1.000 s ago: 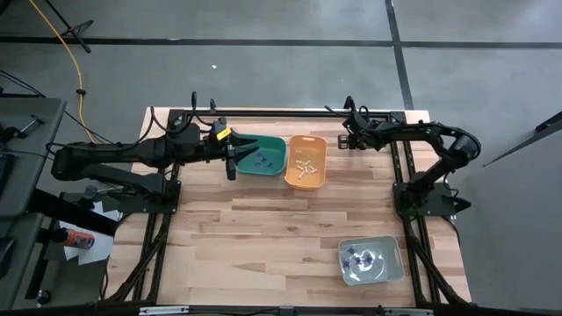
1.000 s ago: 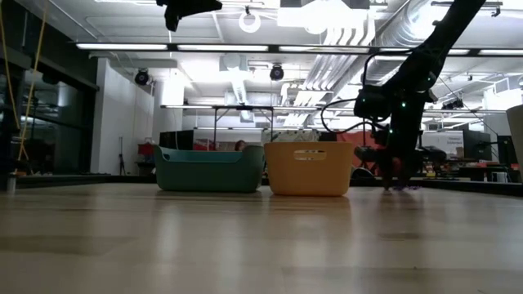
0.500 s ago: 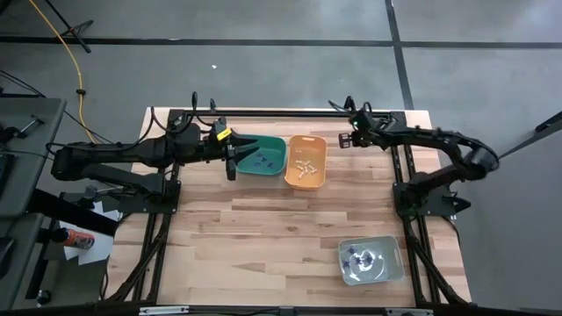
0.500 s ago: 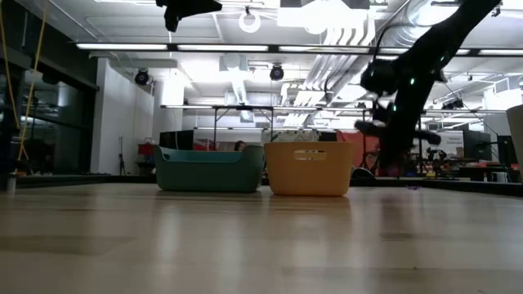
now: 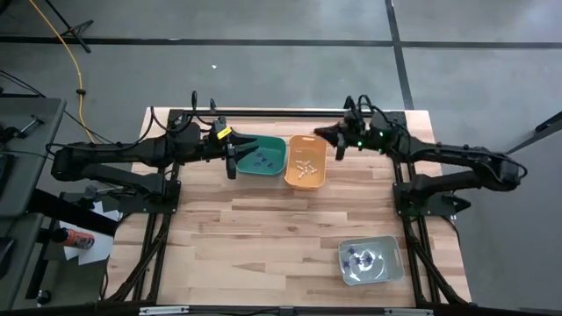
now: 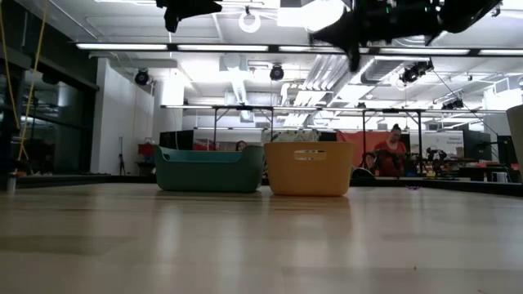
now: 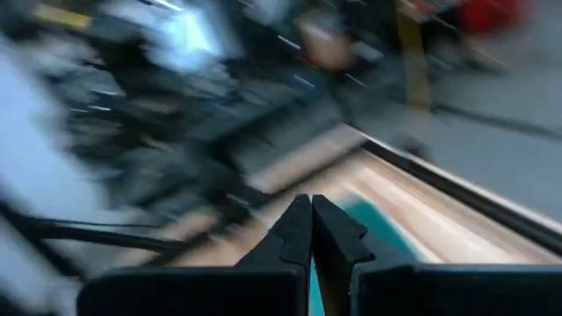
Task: Sort Halloween decoration
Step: Put the violet spider toy into the gray bin
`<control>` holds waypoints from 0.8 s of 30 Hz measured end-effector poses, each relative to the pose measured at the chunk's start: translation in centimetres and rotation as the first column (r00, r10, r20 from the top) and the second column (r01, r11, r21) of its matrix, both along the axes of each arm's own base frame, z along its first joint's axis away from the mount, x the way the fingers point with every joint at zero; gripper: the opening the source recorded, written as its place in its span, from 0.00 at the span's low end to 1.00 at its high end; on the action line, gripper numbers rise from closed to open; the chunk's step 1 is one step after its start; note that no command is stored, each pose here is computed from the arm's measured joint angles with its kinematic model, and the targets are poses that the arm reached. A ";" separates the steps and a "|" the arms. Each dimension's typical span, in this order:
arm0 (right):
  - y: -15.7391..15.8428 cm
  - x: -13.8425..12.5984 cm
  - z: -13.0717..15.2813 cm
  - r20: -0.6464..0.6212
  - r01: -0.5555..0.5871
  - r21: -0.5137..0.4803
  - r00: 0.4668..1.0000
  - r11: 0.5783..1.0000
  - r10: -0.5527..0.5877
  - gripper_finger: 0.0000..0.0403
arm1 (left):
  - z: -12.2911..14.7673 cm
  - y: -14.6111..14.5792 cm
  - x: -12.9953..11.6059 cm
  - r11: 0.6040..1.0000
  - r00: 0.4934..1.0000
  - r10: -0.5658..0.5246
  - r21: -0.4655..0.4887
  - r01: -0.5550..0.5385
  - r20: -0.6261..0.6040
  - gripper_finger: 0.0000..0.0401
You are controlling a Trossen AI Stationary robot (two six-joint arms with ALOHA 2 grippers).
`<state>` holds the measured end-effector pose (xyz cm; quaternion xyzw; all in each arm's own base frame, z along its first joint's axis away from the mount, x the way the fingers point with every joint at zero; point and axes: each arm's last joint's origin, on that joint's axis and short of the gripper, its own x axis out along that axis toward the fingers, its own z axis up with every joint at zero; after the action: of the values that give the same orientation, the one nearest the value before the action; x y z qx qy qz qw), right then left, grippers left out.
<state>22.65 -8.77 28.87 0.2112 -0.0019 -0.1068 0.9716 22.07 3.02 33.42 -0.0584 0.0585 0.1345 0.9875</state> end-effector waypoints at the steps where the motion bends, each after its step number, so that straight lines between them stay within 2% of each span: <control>1: 0.8 0.6 0.3 0.049 -0.044 -0.025 0.998 0.999 0.046 0.00 | 0.0 0.0 0.0 1.000 1.000 0.000 0.000 0.000 0.000 0.27; 5: 3.6 2.7 1.6 0.194 -0.156 -0.106 0.965 0.982 0.174 0.00 | 0.0 0.0 0.0 1.000 1.000 0.001 0.001 -0.001 0.000 0.27; 9: 5.4 5.1 3.3 0.216 -0.161 -0.196 0.955 0.967 0.203 0.00 | 0.0 0.0 0.0 1.000 1.000 -0.001 0.000 0.001 0.002 0.27; 13: 5.9 7.2 4.6 0.189 -0.164 -0.279 0.957 0.946 0.222 0.00 | 0.1 0.0 0.0 1.000 1.000 -0.004 -0.007 0.004 0.009 0.27; 18: 5.6 8.8 4.8 0.085 -0.189 -0.281 0.972 0.941 0.221 0.00 | 0.1 -0.2 0.1 0.997 0.997 -0.071 -0.017 0.071 0.013 0.27; 24: 5.5 9.4 4.6 0.055 -0.236 -0.275 0.964 0.932 0.260 0.00 | 0.1 -0.3 0.1 0.996 0.996 -0.087 -0.020 0.087 0.014 0.27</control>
<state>32.05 -3.31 33.47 0.0820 -0.0334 0.0276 0.9957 22.14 2.77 33.51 -0.0666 0.0560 0.0903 0.9921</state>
